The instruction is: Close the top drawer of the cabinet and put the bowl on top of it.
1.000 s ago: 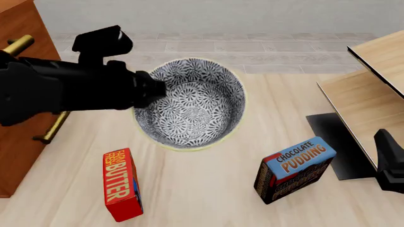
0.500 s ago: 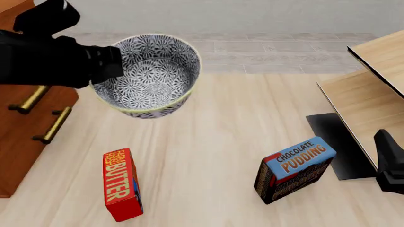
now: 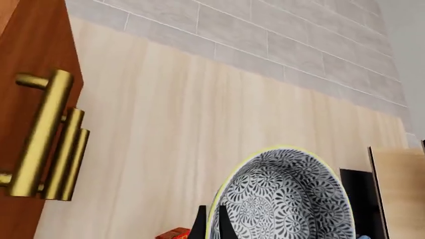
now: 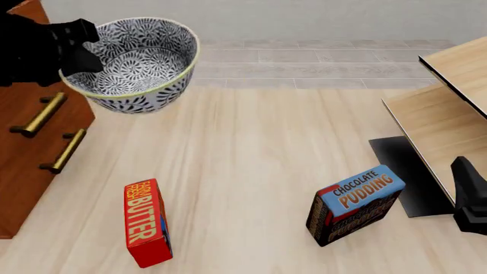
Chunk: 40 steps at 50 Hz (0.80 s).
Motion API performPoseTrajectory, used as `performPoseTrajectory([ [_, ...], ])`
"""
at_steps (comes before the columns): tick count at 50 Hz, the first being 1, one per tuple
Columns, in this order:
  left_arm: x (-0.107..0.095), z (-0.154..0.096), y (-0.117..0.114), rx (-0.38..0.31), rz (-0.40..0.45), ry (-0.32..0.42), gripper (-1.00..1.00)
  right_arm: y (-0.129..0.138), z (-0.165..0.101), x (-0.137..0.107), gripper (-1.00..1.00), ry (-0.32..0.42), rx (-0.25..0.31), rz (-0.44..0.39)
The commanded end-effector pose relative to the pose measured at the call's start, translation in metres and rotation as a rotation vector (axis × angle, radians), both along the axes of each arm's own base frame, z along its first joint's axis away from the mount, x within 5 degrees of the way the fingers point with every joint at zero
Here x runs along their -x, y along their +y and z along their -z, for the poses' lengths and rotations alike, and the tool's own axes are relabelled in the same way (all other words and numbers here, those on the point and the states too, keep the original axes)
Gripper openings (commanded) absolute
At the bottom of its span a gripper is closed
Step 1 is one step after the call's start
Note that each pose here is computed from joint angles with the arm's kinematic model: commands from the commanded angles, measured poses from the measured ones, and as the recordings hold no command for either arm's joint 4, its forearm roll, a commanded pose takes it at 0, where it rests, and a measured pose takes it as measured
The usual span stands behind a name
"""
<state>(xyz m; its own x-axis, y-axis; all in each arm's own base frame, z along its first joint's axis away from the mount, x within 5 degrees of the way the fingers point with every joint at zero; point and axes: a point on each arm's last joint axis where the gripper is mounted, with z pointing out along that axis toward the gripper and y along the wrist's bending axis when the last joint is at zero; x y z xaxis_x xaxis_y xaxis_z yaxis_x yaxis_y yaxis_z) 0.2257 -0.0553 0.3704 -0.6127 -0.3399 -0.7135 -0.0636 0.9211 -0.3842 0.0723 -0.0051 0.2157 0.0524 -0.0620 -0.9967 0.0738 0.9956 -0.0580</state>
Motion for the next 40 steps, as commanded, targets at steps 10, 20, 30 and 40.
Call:
performPoseTrajectory([
  [10,-0.008,-0.021,0.016,0.059,-0.129,0.085,-1.0,0.0,0.0,-0.001,1.0,0.0,-0.003,0.001],
  [20,-0.004,-0.048,0.025,0.091,-0.184,0.072,-1.0,-0.001,0.0,0.0,1.0,-0.001,-0.005,0.006],
  [30,-0.001,-0.073,0.033,0.12,-0.236,0.063,-1.0,0.0,0.0,0.0,1.0,0.001,-0.005,0.005],
  [40,0.014,-0.109,0.06,0.124,-0.347,0.005,-1.0,0.0,0.0,-0.001,1.0,0.003,-0.005,0.004],
])
